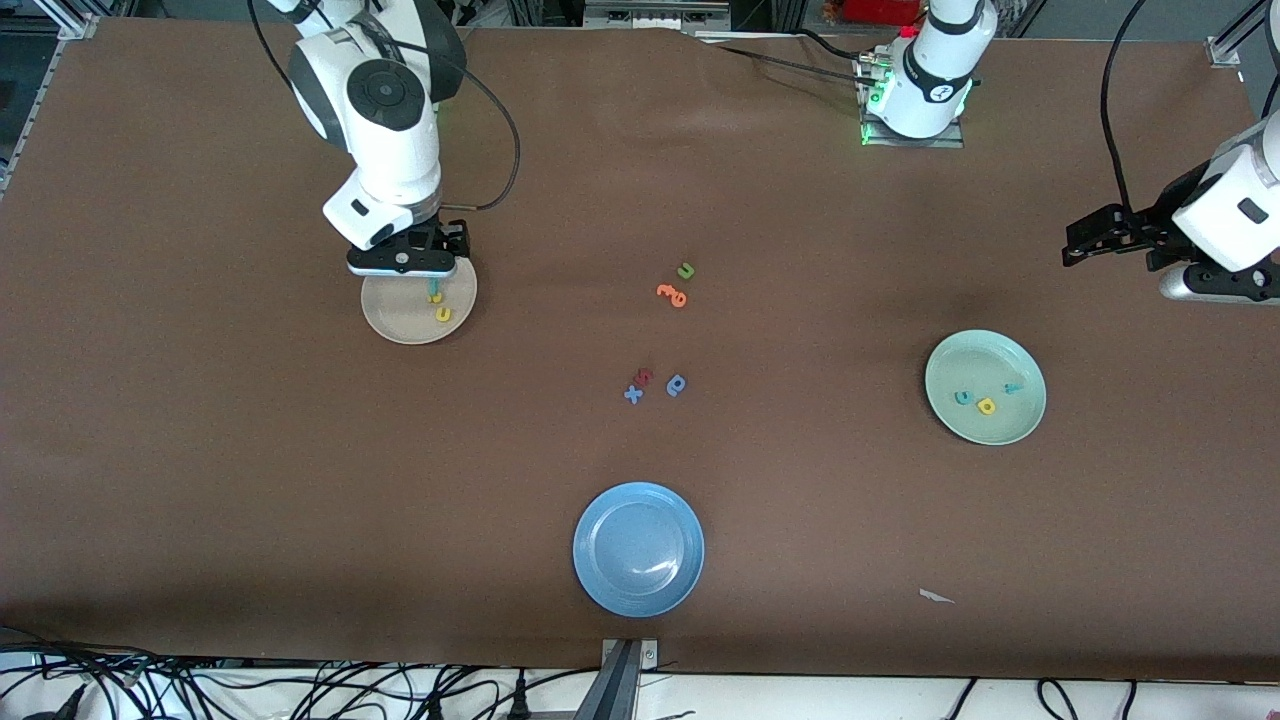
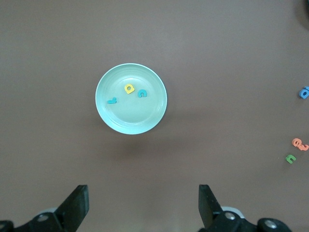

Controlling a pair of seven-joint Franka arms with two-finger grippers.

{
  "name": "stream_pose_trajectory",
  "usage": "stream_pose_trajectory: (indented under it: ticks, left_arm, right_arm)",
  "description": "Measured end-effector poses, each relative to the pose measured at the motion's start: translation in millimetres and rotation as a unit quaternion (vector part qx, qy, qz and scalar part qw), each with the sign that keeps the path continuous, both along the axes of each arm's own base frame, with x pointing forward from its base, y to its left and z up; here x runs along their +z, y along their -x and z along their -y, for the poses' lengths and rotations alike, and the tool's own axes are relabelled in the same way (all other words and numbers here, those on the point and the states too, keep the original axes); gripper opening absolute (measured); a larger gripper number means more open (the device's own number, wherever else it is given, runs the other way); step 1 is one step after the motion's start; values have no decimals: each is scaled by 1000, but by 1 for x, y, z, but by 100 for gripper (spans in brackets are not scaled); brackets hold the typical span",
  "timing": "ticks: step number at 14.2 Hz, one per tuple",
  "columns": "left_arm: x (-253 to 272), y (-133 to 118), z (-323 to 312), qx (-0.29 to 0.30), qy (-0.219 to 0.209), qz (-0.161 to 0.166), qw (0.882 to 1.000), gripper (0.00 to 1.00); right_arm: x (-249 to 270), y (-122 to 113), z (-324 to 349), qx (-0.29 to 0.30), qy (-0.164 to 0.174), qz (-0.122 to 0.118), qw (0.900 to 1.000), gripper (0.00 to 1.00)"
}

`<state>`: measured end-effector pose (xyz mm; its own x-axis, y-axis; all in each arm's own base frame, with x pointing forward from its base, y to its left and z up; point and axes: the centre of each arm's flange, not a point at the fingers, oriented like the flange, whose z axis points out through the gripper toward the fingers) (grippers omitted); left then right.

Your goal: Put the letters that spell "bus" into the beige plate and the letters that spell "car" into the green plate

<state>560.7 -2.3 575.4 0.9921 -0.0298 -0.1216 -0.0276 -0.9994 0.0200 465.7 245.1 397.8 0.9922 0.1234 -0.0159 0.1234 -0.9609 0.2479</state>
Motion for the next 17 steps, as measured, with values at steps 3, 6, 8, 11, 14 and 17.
stream_pose_trajectory:
  ticks: [3, 6, 8, 11, 14, 17]
  left_arm:
    - [0, 0, 0, 0, 0, 0, 1000, 100]
    - [0, 0, 0, 0, 0, 0, 1000, 100]
    - [0, 0, -1, 0, 0, 0, 1000, 100]
    - [0, 0, -1, 0, 0, 0, 1000, 100]
    - [0, 0, -1, 1, 0, 0, 1000, 100]
    - [0, 0, -1, 1, 0, 0, 1000, 100]
  right_arm:
    - [54, -32, 36, 14, -15, -32, 999, 100]
    - [101, -56, 80, 13, -47, -50, 998, 100]
    - [126, -65, 103, 8, -62, -56, 997, 100]
    - [157, -72, 130, -8, -83, -55, 995, 100]
    - [177, -79, 152, 0, -96, -45, 994, 100]
    - [179, -83, 173, 3, -98, -44, 994, 100]
